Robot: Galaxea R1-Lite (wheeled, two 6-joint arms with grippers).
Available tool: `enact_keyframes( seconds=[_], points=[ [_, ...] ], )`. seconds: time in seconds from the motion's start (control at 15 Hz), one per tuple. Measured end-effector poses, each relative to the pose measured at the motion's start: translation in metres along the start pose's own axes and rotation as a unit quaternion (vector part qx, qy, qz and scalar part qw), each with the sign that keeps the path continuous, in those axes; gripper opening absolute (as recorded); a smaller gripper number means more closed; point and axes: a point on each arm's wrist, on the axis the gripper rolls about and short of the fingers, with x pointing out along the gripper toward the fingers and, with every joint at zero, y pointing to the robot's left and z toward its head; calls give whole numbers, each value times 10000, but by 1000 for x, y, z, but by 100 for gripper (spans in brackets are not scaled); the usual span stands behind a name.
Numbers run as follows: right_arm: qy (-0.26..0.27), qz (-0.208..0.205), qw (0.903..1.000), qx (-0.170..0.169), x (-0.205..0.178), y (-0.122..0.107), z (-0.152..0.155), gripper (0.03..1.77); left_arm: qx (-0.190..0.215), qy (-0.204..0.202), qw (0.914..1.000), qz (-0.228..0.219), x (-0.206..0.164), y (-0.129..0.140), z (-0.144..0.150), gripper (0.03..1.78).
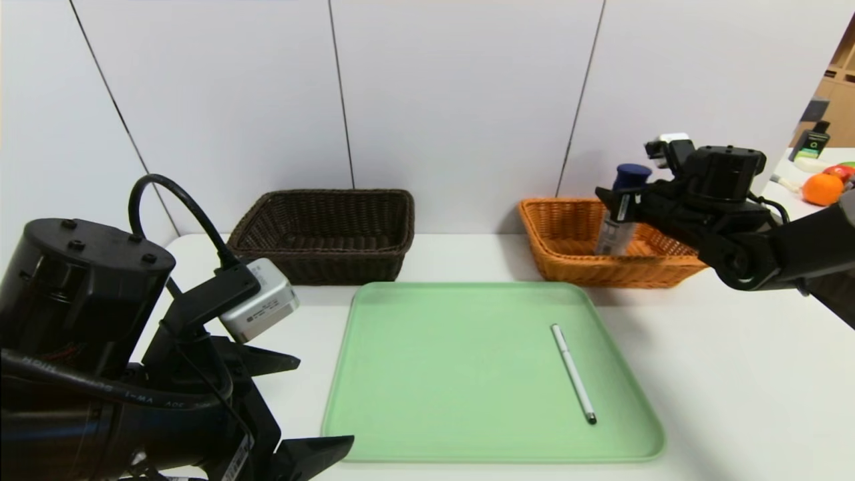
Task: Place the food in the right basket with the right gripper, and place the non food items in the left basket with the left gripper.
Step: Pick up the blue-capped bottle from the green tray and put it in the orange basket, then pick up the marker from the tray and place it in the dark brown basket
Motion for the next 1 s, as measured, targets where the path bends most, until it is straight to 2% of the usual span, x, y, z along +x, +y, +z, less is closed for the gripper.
enact_keyframes(
  seconds=[0.27,0.53,1.0],
  points=[
    [-31,11,10000,3,-12,-1,12,141,3,-10,10000,-6,-1,0,0,169],
    [213,11,9998,15,-38,-6,29,153,1,-43,10000,-8,-2,0,0,169],
    [643,-122,9977,156,-120,-17,60,164,-44,-45,10000,25,-9,-1,-9,169]
  ],
)
